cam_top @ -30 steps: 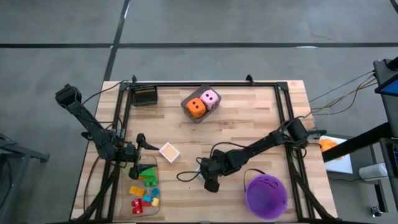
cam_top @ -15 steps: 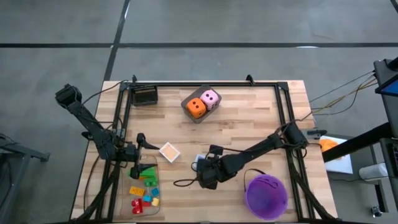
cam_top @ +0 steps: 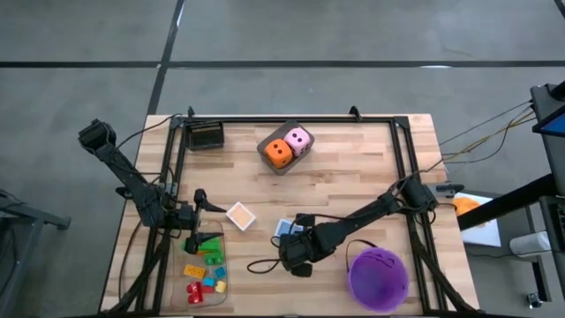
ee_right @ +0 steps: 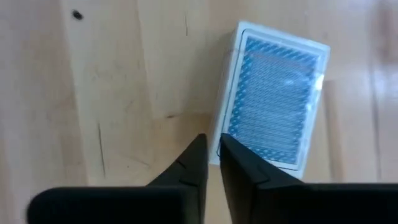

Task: Pick & Place Toys
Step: Put the blue deck of cards into the black bin

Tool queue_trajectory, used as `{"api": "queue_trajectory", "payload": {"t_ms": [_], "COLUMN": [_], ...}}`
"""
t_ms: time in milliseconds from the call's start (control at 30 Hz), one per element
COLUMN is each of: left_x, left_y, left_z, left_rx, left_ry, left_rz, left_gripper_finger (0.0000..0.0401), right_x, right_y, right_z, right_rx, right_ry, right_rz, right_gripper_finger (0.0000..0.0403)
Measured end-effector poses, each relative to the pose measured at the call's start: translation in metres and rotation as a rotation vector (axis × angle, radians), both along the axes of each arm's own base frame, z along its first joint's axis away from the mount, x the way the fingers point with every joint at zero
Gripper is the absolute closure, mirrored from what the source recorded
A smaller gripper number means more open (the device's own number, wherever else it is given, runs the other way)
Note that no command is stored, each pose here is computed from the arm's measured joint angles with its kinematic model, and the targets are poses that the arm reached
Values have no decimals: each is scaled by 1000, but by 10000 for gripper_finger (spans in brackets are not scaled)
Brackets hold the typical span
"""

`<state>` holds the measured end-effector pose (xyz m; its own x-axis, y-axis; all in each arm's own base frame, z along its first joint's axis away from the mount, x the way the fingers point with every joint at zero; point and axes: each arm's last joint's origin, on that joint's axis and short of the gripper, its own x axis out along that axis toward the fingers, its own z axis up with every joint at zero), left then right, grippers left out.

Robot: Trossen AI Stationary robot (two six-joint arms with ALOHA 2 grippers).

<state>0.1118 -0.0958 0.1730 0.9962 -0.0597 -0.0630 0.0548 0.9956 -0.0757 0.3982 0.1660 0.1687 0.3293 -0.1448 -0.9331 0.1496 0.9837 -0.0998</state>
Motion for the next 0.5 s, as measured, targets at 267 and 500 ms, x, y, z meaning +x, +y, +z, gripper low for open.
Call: {"api": "queue_trajectory", "payload": {"t_ms": [267, 500], "left_x": [0, 0], "left_y": [0, 0], "left_z": [0, 0], "left_rx": [0, 3], "left_ry": [0, 2], "left_rz": [0, 0], "left_gripper_finger": [63, 64], "right_x": [5, 7], "right_y": [-3, -8], "right_z": [-20, -20], "right_rx": [1, 19], "right_ry": [43, 48], "right_rz": [-14, -48], "right_gripper_finger": [197, 17]}}
